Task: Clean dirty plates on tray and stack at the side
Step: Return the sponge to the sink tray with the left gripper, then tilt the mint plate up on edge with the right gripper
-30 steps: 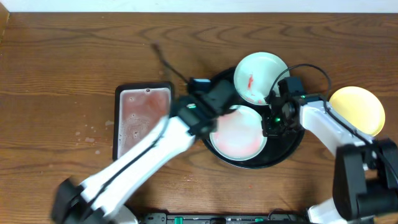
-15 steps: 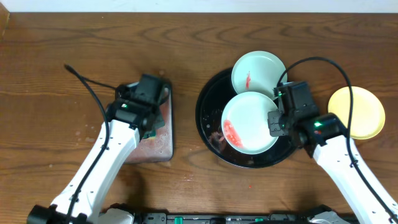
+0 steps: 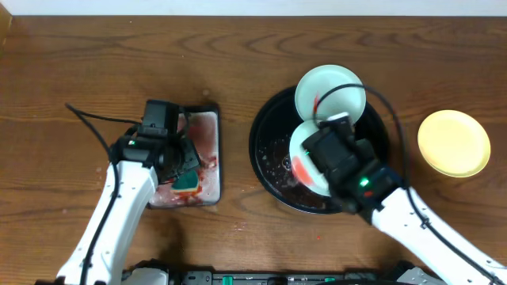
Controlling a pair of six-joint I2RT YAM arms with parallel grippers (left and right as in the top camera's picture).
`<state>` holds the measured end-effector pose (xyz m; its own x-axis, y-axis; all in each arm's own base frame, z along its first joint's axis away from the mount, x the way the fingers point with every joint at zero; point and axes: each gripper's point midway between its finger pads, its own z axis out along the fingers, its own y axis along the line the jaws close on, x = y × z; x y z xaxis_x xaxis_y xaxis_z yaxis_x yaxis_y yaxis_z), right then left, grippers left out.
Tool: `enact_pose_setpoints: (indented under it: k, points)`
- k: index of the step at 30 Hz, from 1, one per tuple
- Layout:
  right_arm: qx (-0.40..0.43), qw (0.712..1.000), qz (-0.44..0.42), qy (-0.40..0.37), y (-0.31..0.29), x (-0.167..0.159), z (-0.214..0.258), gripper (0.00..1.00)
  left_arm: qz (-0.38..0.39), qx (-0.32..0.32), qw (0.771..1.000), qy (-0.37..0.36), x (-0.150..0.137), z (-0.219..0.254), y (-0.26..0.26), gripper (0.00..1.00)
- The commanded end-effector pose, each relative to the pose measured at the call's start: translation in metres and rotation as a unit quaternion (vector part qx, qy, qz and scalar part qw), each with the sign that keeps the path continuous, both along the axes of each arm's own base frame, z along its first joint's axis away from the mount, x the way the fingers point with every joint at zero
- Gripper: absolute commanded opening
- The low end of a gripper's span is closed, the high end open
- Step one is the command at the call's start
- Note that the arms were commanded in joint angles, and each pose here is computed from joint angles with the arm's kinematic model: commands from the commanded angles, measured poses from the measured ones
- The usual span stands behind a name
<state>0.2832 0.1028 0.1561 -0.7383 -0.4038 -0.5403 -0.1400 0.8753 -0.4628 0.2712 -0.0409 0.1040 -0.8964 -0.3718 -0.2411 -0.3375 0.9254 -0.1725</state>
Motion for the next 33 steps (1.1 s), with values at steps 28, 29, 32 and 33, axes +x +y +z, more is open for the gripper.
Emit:
enact_pose_setpoints:
  k: [28,29,32,33]
  points:
    - [-0.156,0.959,0.060,-0.230,0.045,-0.027,0.087,0.01,-0.017,-0.028,0.998,-0.044,-0.019,0.035,-0.006,0.82]
    - [-0.156,0.959,0.060,-0.230,0.045,-0.027,0.087,0.01,-0.017,-0.028,0.998,-0.044,-0.019,0.035,-0.006,0.82]
    - [-0.156,0.959,0.060,-0.230,0.045,-0.027,0.087,0.01,-0.017,-0.028,0.998,-0.044,-0.019,0.035,-0.006,0.82]
    - [-0.156,0.959,0.060,-0.230,0.045,-0.027,0.087,0.01,-0.017,-0.028,0.998,-0.044,-0.019,0.035,-0.006,0.82]
